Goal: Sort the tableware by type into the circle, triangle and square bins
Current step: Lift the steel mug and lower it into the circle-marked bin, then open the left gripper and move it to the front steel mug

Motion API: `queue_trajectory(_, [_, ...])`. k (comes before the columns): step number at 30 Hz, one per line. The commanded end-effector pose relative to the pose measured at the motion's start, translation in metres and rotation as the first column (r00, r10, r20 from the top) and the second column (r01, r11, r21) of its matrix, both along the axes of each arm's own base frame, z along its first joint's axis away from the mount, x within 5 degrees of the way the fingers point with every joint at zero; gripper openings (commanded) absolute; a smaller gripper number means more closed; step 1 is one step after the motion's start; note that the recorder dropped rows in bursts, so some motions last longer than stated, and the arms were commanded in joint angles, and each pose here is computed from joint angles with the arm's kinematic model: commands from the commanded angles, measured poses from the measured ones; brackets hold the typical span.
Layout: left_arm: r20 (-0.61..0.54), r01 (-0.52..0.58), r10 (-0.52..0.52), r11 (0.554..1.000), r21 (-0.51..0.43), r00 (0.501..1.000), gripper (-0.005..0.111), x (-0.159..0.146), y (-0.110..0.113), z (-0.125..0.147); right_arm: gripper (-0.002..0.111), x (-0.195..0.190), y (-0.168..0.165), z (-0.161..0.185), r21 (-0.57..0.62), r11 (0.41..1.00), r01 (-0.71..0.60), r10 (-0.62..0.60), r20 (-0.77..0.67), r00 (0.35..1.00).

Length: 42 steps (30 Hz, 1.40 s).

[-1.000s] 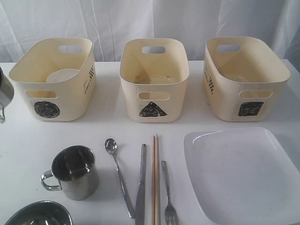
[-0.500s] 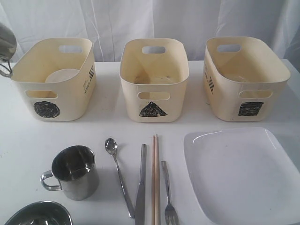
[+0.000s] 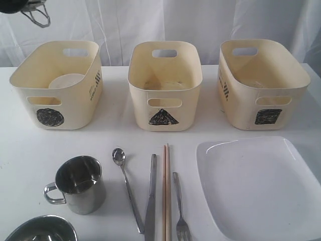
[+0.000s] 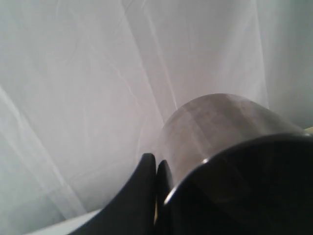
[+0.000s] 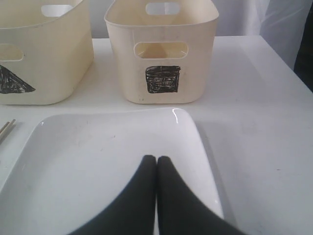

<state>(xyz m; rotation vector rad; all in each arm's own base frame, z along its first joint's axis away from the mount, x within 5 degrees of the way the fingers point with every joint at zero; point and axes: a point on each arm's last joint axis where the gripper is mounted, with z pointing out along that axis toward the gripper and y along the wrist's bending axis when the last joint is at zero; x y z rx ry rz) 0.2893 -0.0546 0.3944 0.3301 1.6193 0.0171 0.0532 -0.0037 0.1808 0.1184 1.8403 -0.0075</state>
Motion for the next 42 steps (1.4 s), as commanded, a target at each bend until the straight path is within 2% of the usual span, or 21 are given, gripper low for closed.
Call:
queue_trajectory(1, [0.07, 0.054, -0.064, 0.988, 0.142, 0.995, 0.0, 0.03, -0.009, -0.02, 0.0, 0.0, 0.0, 0.002, 0.001, 1.0, -0.004, 0.004, 0.018, 1.0])
queue_trajectory(6, [-0.126, 0.016, 0.002, 0.99, 0.141, 0.992, 0.0, 0.066, -0.007, -0.078, 0.0, 0.0, 0.0, 0.002, 0.001, 1.0, -0.004, 0.004, 0.018, 1.0])
queue_trajectory(9, [-0.194, -0.028, 0.037, 0.998, 0.05, 0.98, 0.0, 0.078, -0.004, -0.098, 0.0, 0.0, 0.0, 0.002, 0.001, 1.0, -0.004, 0.004, 0.018, 1.0])
queue_trajectory(12, [-0.228, -0.037, 0.043, 0.999, 0.034, 0.973, 0.0, 0.082, -0.005, -0.109, 0.0, 0.0, 0.0, 0.002, 0.001, 1.0, -0.004, 0.004, 0.018, 1.0])
queue_trajectory(19, [-0.227, -0.037, 0.044, 0.999, 0.034, 0.973, 0.002, 0.083, -0.005, -0.111, 0.0, 0.0, 0.0, 0.002, 0.001, 1.0, -0.004, 0.004, 0.018, 1.0])
queue_trajectory(21, [-0.217, -0.038, 0.044, 0.999, 0.033, 0.975, 0.01, 0.084, -0.005, -0.11, 0.0, 0.0, 0.0, 0.002, 0.001, 1.0, -0.004, 0.004, 0.018, 1.0])
queue_trajectory(23, [-0.189, -0.04, 0.045, 0.999, 0.028, 0.981, 0.025, 0.085, -0.005, -0.107, 0.0, 0.0, 0.0, 0.002, 0.001, 1.0, -0.004, 0.004, 0.018, 1.0])
queue_trajectory(24, [-0.171, -0.042, 0.045, 0.999, 0.024, 0.984, 0.034, 0.085, -0.005, -0.106, 0.0, 0.0, 0.0, 0.002, 0.001, 1.0, -0.004, 0.004, 0.018, 1.0])
queue_trajectory(25, [-0.121, -0.046, 0.048, 0.999, 0.013, 0.992, 0.051, 0.086, -0.005, -0.101, 0.0, 0.0, 0.0, 0.002, 0.001, 1.0, -0.004, 0.004, 0.018, 1.0])
queue_trajectory(28, [-0.081, -0.05, 0.05, 0.999, -0.002, 0.995, 0.066, 0.087, -0.005, -0.097, 0.0, 0.0, 0.0, 0.002, 0.001, 1.0, -0.004, 0.004, 0.018, 1.0])
queue_trajectory(31, [-0.08, -0.048, 0.047, 0.999, -0.004, 0.996, 0.07, 0.085, -0.005, -0.095, 0.0, 0.0, 0.0, 0.002, 0.001, 1.0, -0.004, 0.004, 0.018, 1.0])
queue_trajectory(33, [-0.102, -0.058, 0.051, 0.996, -0.066, 0.993, 0.07, 0.082, -0.005, -0.091, 0.0, 0.0, 0.0, 0.002, 0.001, 1.0, -0.004, 0.004, 0.018, 1.0])
queue_trajectory(35, [-0.181, -0.072, 0.051, 0.991, -0.112, 0.982, 0.07, 0.078, -0.005, -0.093, 0.0, 0.0, 0.0, 0.002, 0.001, 1.0, -0.004, 0.004, 0.018, 1.0])
queue_trajectory(38, [-0.272, -0.077, 0.049, 0.993, -0.094, 0.961, 0.07, 0.075, -0.005, -0.101, 0.0, 0.0, 0.0, 0.002, 0.001, 1.0, -0.004, 0.004, 0.018, 1.0])
queue_trajectory(42, [-0.251, -0.074, 0.048, 0.992, -0.099, 0.967, 0.07, 0.07, -0.004, -0.091, 0.0, 0.0, 0.0, 0.002, 0.001, 1.0, -0.004, 0.004, 0.018, 1.0])
